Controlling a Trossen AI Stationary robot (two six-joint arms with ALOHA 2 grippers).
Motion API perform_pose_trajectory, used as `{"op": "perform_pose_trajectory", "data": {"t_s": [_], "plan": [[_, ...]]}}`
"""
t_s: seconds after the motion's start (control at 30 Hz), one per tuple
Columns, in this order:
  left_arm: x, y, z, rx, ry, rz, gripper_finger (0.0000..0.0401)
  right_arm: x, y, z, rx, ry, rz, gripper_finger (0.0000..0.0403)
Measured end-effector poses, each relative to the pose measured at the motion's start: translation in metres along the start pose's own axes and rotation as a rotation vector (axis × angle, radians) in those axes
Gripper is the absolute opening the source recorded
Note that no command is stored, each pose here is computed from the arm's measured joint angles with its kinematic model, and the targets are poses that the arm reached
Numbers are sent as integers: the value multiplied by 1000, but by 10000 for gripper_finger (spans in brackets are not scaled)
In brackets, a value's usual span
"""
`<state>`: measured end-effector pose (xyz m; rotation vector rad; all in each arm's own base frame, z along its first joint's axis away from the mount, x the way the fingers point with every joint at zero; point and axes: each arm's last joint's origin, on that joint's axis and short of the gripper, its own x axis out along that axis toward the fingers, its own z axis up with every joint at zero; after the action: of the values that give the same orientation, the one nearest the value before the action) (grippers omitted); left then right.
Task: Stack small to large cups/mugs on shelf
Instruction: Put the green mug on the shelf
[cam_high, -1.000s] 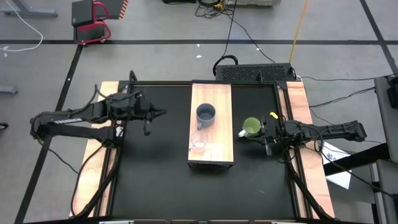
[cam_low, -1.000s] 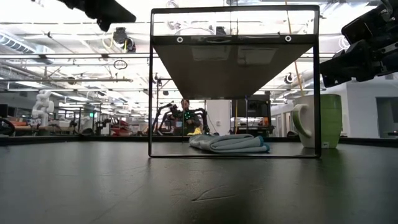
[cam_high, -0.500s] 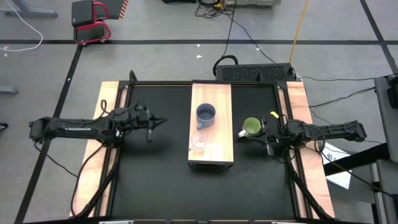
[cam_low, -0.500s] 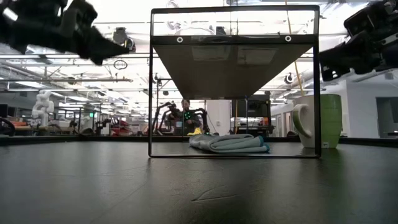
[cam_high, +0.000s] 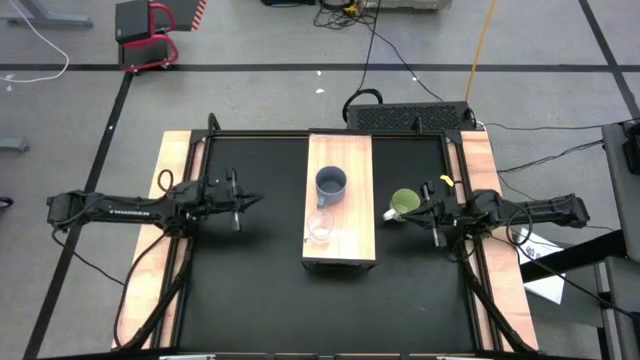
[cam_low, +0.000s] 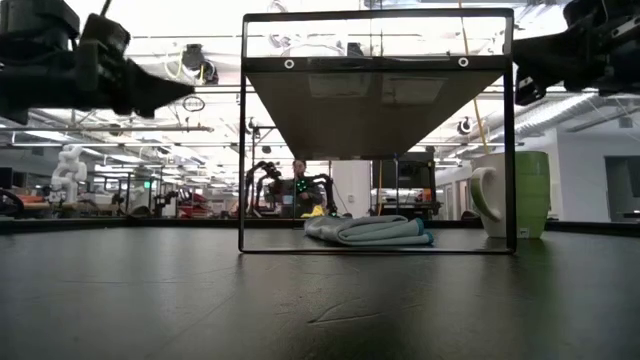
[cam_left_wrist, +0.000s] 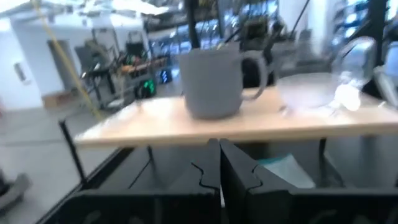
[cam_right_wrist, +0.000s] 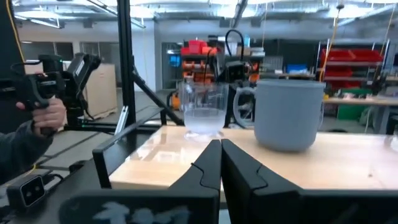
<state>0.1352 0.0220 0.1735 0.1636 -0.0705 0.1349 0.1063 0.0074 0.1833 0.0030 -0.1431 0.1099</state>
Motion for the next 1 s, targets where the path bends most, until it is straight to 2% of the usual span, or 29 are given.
{"op": "perform_pose_trajectory", "data": {"t_s": [0.27,0.33,0.43,0.67,0.9,1.0], "plan": [[-8,-2,26,-9,-266,-136,0,0,0,1,-23,-11,-2,0],[-11,-2,31,6,-321,-135,0,0,0,1,-23,-11,-2,0],[-14,1,36,22,-354,-57,0,0,0,1,-19,-11,-2,0],[-19,6,36,20,-343,41,0,0,0,2,-17,-16,-2,0],[-17,5,23,-30,-196,11,0,0,0,4,-24,-26,-2,0],[-16,3,18,-39,-152,-18,0,0,0,-1,-29,40,3,0]]}}
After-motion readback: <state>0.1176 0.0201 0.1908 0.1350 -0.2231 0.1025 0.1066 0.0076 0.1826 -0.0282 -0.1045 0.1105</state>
